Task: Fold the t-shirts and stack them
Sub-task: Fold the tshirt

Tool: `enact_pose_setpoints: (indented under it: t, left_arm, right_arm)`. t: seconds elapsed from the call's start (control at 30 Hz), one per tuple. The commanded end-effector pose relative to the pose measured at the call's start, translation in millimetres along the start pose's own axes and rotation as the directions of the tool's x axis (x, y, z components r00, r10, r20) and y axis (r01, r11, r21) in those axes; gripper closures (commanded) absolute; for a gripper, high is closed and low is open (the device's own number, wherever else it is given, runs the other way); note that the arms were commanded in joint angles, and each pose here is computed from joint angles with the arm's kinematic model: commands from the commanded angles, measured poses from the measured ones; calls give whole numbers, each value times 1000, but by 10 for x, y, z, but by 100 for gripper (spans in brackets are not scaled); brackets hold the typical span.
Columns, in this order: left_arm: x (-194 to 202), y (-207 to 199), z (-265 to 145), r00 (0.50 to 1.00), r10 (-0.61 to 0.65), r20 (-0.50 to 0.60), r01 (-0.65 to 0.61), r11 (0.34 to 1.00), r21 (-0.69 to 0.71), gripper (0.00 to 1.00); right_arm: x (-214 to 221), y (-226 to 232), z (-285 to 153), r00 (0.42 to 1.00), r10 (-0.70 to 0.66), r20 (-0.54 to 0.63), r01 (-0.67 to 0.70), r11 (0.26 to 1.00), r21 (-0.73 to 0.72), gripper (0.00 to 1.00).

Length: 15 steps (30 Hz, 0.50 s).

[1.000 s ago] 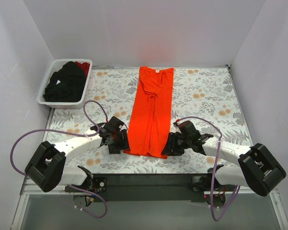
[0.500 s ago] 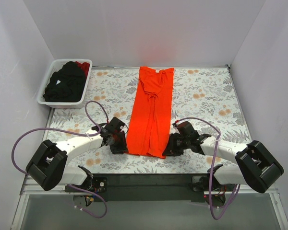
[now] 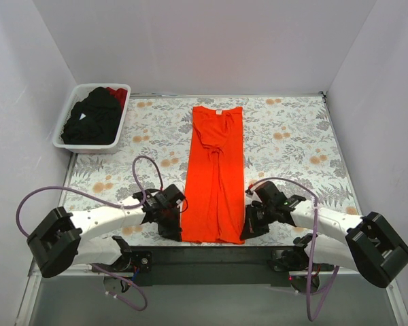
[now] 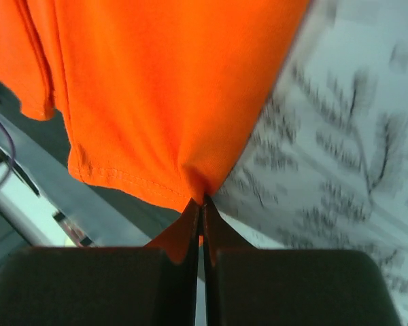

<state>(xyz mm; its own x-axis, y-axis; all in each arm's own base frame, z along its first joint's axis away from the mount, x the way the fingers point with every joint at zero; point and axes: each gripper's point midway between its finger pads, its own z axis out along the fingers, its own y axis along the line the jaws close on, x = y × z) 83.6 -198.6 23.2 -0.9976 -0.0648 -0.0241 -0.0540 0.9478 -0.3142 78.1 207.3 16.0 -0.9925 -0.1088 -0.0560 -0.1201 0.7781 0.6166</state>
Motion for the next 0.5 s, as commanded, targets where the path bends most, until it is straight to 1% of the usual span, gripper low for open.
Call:
enact_pose_setpoints:
  t: [0.0,0.03,0.1,0.13,0.2,0.23,0.27,0.33,0.37,0.4,0.43,0.47]
  left_arm:
    - [373,27,-159,994,-45,-95,45,999,-6,100]
    - [361,-4,-184,995,-47,-87,47,999,6,100]
    - [214,-54,-209,999,-41,-22,41,999,-3,100]
    - [85,-160,-240,1000,-23,17,23,1000,-2,100]
    - [-193,-289,-277,995,-9,98,9,1000,-1,100]
    - [-358,-467,-364,990,-1,142,-3,999,32,100]
    - [-508,-476,-331,987,11,161,-13,1000,13,100]
    - [-873,-639,-440,964,13,266,-21,999,25,100]
    - [-1035,-611,-422,956,0,292,-1,1000,4,100]
    - [-1187,-664,-466,944,11,331,-16,1000,13,100]
    - [-1314,-668,-485,933,6,359,-10,1000,10,100]
    - [-1505,-713,-577,918,-19,397,7,999,33,100]
  right_arm:
    - [546,-206,-159,984,15,-178,-6,998,55,99]
    - [527,-211,-188,986,16,-166,-4,997,72,99]
    - [387,-146,-225,993,-11,-115,20,997,75,99]
    - [210,-65,-264,997,-38,-62,44,995,87,99]
    - [5,-49,-290,998,-60,-21,62,991,122,99]
    - [-159,-55,-317,997,-78,27,72,984,160,99]
    - [-375,38,-386,992,-97,80,83,983,166,99]
    - [-607,44,-416,985,-133,106,111,974,197,99]
    - [-834,147,-506,978,-146,151,117,975,187,99]
    - [-919,123,-485,980,-142,138,113,974,198,99]
    - [-1024,129,-511,975,-168,146,137,970,202,99]
    - [-1165,128,-562,971,-164,172,127,970,209,99]
